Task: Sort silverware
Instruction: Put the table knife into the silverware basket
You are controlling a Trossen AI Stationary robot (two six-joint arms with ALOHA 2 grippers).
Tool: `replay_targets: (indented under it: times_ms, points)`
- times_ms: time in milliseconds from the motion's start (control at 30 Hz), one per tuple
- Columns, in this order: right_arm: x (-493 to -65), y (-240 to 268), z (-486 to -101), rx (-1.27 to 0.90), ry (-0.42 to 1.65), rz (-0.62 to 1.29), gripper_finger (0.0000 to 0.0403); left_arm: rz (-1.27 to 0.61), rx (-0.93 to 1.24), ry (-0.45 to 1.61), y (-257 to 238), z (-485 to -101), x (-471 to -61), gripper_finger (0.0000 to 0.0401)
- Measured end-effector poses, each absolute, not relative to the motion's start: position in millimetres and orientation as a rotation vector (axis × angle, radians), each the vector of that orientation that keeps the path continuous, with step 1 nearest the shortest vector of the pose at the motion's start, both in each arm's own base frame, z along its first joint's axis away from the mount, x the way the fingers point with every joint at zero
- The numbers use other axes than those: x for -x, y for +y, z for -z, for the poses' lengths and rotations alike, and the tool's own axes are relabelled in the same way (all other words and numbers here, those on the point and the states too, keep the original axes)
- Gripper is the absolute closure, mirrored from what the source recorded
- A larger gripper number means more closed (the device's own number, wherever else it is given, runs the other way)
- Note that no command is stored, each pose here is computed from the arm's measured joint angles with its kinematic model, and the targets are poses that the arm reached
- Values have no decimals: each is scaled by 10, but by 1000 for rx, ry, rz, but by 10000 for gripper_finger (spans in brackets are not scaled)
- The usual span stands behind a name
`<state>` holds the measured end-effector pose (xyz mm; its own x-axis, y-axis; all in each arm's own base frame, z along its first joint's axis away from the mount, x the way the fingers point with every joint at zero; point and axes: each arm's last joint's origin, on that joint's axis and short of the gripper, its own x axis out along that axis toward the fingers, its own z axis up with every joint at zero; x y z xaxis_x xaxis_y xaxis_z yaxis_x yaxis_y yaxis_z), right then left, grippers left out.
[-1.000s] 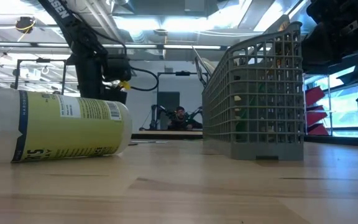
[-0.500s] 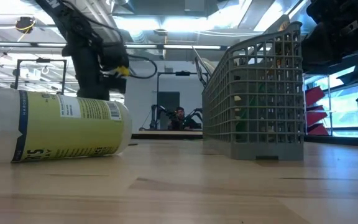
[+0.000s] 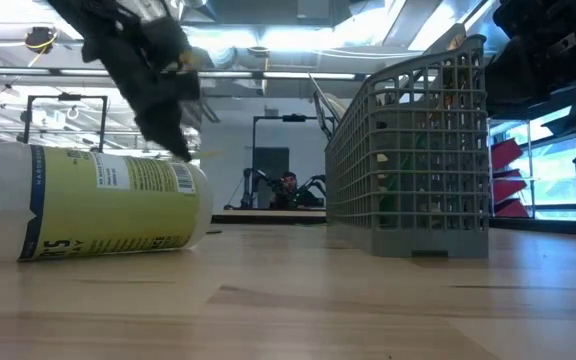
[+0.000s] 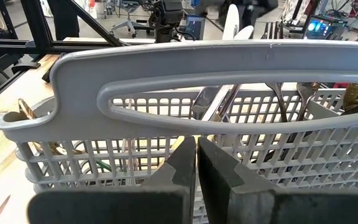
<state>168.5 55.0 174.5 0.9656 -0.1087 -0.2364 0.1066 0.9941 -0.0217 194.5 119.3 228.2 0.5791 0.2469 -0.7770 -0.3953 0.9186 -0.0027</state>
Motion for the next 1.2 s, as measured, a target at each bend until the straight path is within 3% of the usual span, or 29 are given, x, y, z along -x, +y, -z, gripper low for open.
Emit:
replay_targets:
  times_ms: [267,767,1200]
  points:
    - [-1685,550,-1744,9,240,109,403,-327,267,482,1109,-2750,-1891,333]
    - [-1686,550,-1748,7,236,109,403,113,222,-129,457,-3356,-2305,333]
    - [-1687,551,-1751,6,234,109,403,146,96,-310,-22,-3063,-2915,333]
